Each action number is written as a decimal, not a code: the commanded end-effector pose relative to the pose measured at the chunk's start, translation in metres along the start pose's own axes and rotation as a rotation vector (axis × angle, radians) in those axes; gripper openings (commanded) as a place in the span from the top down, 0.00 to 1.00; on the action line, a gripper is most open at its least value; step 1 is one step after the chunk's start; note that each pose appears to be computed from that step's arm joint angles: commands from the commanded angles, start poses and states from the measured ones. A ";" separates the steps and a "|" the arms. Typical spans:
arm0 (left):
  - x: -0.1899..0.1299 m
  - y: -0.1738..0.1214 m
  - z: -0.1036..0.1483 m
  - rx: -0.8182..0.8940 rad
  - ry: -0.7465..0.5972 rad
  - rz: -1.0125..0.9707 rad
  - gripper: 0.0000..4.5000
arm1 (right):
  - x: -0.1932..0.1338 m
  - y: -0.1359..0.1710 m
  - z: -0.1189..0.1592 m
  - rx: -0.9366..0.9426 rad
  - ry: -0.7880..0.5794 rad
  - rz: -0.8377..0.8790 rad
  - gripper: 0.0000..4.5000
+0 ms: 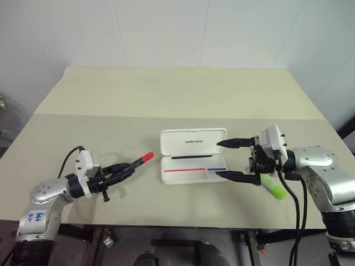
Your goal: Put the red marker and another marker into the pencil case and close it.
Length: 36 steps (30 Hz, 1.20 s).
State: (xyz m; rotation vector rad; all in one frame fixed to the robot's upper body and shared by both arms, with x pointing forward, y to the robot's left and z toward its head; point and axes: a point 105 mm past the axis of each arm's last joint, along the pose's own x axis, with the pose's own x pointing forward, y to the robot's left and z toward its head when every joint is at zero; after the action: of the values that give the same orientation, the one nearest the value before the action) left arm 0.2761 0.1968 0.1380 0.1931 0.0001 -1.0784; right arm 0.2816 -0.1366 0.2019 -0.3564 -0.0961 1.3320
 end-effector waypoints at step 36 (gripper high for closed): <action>0.164 0.010 0.018 0.226 0.120 -0.259 0.86 | -0.029 0.021 0.010 -0.023 0.003 -0.261 0.00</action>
State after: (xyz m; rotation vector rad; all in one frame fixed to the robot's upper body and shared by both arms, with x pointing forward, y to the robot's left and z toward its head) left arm 0.3553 0.0580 0.1257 0.4425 0.0852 -1.3489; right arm 0.2571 -0.1583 0.1963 -0.3295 -0.1057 1.0857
